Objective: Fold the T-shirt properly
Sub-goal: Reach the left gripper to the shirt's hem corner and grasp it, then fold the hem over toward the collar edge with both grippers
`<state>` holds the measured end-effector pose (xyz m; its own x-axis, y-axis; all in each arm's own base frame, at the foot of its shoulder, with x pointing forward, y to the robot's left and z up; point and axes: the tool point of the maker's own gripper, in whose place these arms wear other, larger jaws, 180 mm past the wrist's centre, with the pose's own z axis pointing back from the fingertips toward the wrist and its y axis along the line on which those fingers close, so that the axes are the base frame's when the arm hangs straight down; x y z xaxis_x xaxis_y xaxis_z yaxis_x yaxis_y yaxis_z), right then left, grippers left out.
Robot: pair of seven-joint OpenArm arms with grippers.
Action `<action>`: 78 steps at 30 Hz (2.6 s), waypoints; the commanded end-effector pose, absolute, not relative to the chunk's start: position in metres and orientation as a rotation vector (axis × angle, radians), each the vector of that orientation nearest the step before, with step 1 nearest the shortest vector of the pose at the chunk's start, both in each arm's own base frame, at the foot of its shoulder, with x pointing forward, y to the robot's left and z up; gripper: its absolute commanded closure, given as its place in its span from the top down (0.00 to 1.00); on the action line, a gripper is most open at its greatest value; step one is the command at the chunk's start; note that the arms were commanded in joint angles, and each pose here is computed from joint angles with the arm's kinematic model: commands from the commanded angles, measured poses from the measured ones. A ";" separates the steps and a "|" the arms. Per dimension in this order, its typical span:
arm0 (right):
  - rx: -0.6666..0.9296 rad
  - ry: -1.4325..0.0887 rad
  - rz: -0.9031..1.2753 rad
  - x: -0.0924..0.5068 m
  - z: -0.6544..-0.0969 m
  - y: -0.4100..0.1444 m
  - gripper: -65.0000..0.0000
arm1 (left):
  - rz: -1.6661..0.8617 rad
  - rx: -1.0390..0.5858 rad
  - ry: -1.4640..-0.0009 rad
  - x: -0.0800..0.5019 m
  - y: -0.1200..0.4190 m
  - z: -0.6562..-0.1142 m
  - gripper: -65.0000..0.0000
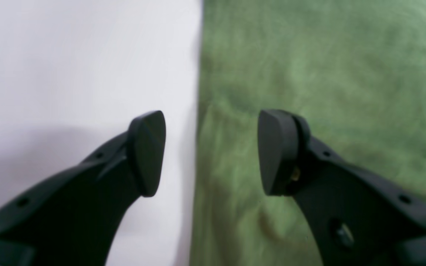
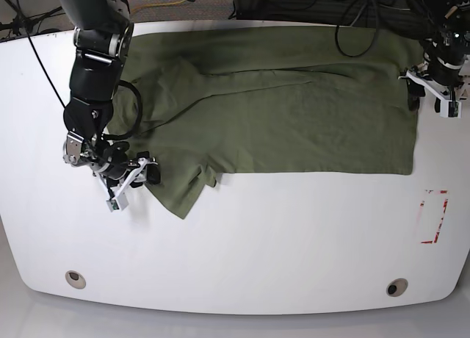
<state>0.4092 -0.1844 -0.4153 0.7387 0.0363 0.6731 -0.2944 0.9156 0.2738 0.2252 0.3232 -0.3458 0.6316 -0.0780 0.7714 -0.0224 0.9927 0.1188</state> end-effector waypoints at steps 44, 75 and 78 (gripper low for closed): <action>0.387 -0.719 0.209 0.414 -0.410 -0.174 0.00 | 0.063 -0.070 -0.741 0.386 0.307 -0.409 0.63; 0.076 -0.851 0.430 0.407 -0.302 -0.199 0.00 | -0.114 0.100 -0.886 0.386 0.317 -0.329 0.00; 0.029 -0.850 0.454 0.395 -0.295 -0.200 0.00 | -0.132 0.139 -0.887 0.374 0.321 -0.325 0.00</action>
